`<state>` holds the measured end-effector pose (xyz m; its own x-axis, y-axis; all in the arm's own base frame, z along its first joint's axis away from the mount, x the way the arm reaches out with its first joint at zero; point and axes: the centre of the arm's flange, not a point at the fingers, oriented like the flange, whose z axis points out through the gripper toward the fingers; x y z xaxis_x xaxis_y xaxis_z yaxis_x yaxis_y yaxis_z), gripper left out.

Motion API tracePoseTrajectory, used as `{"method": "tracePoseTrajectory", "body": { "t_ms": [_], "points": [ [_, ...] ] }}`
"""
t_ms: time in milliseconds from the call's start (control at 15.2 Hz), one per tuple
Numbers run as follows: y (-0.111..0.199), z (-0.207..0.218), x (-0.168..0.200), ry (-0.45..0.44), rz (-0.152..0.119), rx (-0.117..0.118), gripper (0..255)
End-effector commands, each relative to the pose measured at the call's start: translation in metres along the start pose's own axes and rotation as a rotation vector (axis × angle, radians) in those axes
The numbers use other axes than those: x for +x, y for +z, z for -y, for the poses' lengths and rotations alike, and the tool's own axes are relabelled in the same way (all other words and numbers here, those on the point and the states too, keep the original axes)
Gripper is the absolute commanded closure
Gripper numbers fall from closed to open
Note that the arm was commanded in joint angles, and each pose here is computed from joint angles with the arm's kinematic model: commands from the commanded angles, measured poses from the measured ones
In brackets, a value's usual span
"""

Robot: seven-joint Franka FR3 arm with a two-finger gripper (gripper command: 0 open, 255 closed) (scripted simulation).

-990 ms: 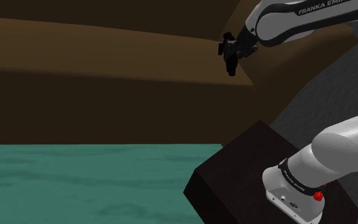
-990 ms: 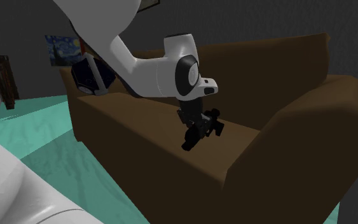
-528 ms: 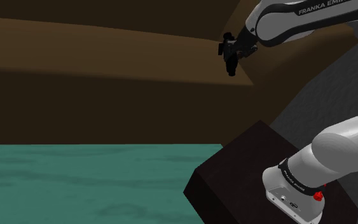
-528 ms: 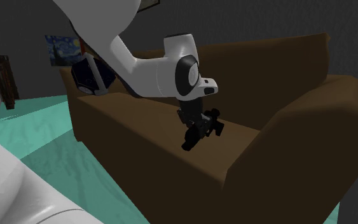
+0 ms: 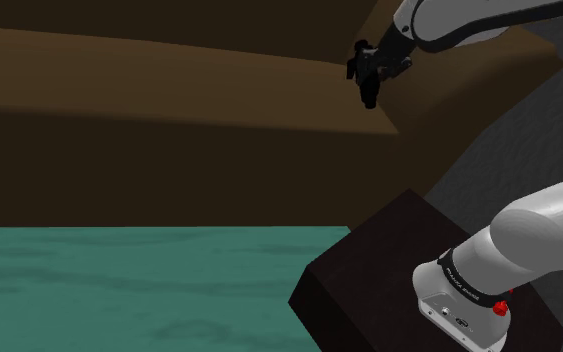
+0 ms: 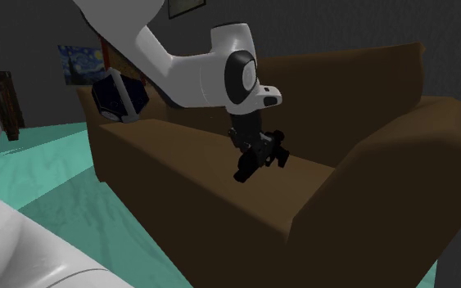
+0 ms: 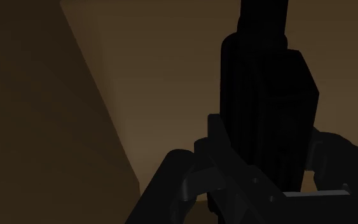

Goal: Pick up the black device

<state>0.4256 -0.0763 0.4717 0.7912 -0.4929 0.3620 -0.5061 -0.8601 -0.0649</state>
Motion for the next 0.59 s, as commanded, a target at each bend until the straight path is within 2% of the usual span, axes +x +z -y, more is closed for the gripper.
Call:
{"method": "tracePoseTrajectory", "body": {
  "t_ms": [0, 396, 528],
  "points": [
    [-0.011, 0.001, 0.004, 0.000, 0.000, 0.000, 255],
    [-0.040, 0.003, 0.016, 0.000, 0.000, 0.000, 255],
    [-0.041, 0.003, 0.016, 0.000, 0.000, 0.000, 255]
  ]
}}
